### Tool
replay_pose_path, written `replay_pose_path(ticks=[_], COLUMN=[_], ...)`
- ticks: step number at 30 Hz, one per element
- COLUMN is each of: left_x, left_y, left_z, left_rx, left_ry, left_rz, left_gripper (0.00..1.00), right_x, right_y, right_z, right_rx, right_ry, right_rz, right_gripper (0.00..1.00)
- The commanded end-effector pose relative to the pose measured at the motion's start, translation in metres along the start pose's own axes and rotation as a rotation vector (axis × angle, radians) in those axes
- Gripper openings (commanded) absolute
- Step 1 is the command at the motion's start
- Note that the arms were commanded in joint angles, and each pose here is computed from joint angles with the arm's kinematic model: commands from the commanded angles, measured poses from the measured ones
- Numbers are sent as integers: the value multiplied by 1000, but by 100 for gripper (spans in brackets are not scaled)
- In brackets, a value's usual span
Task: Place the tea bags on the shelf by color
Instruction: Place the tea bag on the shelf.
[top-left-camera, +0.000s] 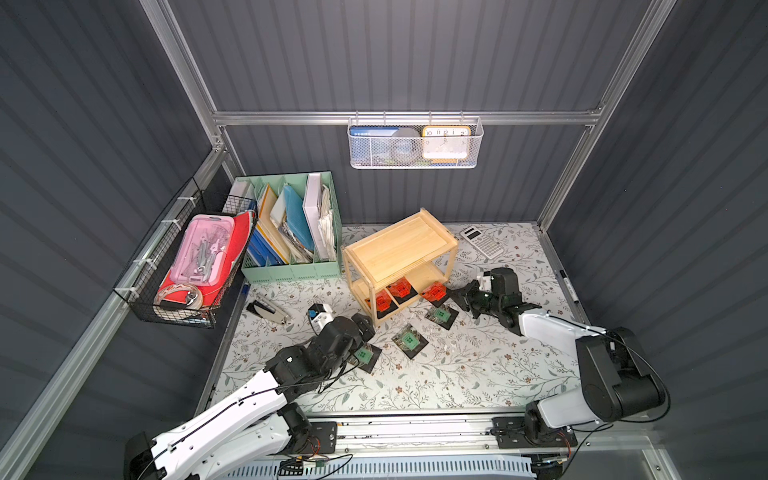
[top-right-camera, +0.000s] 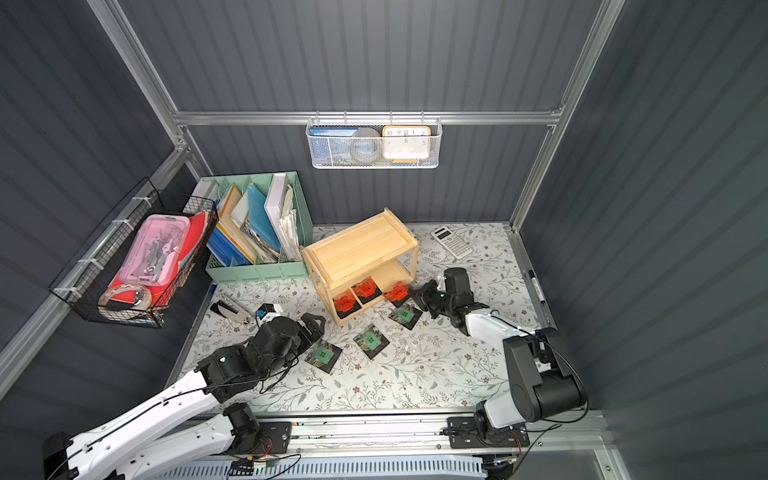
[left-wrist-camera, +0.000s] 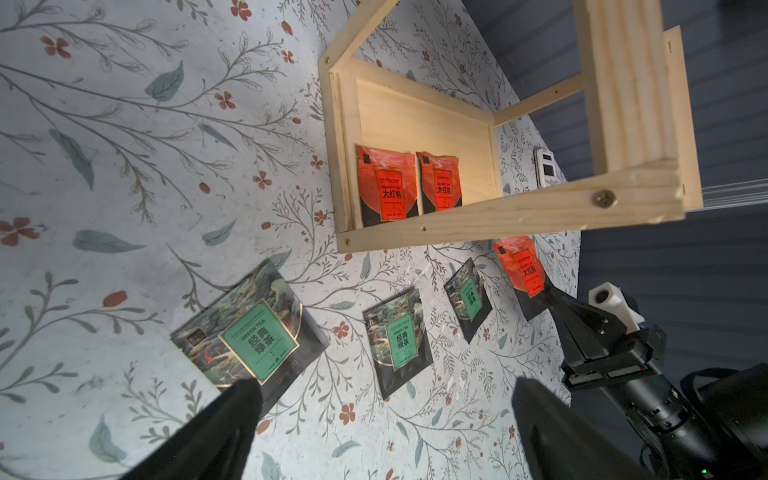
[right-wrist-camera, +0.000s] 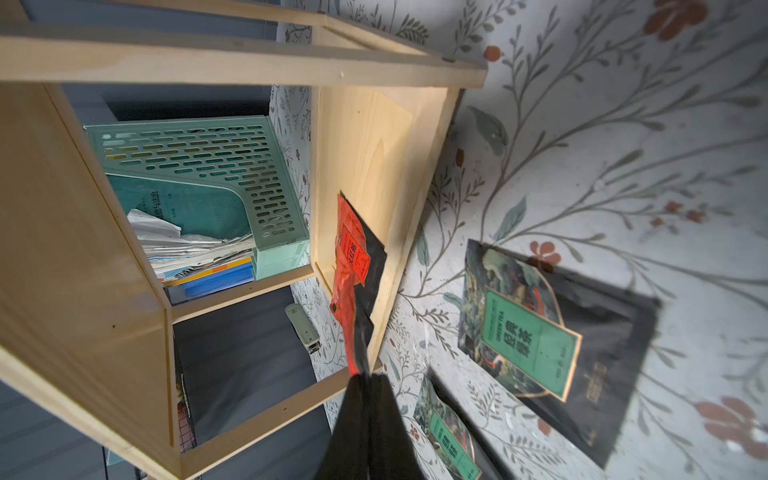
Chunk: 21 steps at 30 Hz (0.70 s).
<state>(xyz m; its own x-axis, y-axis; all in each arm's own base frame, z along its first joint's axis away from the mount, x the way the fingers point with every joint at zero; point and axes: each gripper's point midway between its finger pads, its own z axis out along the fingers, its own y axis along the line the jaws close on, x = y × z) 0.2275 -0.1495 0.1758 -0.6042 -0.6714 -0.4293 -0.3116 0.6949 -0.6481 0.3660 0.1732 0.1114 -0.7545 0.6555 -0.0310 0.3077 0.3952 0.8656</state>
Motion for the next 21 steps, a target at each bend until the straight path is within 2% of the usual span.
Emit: replay_pose_path(ticks=[1,7,21], left_x=[-7,-28,-56], left_y=[-4,-1,0], left_z=[-2,6,25], left_rx=[-6,-16,-23], left_ry=[5,-1,12], left_rz=[68,89,171], left_gripper=[100,100,100], right_x=[-13,-28,-51], right_y=[13,16,13], right_z=[7,20,54], right_rx=[-47,-61,-75], right_ry=[-31,-68,-107], right_rz=[-20,-21,-28], right_gripper=[0,0,0])
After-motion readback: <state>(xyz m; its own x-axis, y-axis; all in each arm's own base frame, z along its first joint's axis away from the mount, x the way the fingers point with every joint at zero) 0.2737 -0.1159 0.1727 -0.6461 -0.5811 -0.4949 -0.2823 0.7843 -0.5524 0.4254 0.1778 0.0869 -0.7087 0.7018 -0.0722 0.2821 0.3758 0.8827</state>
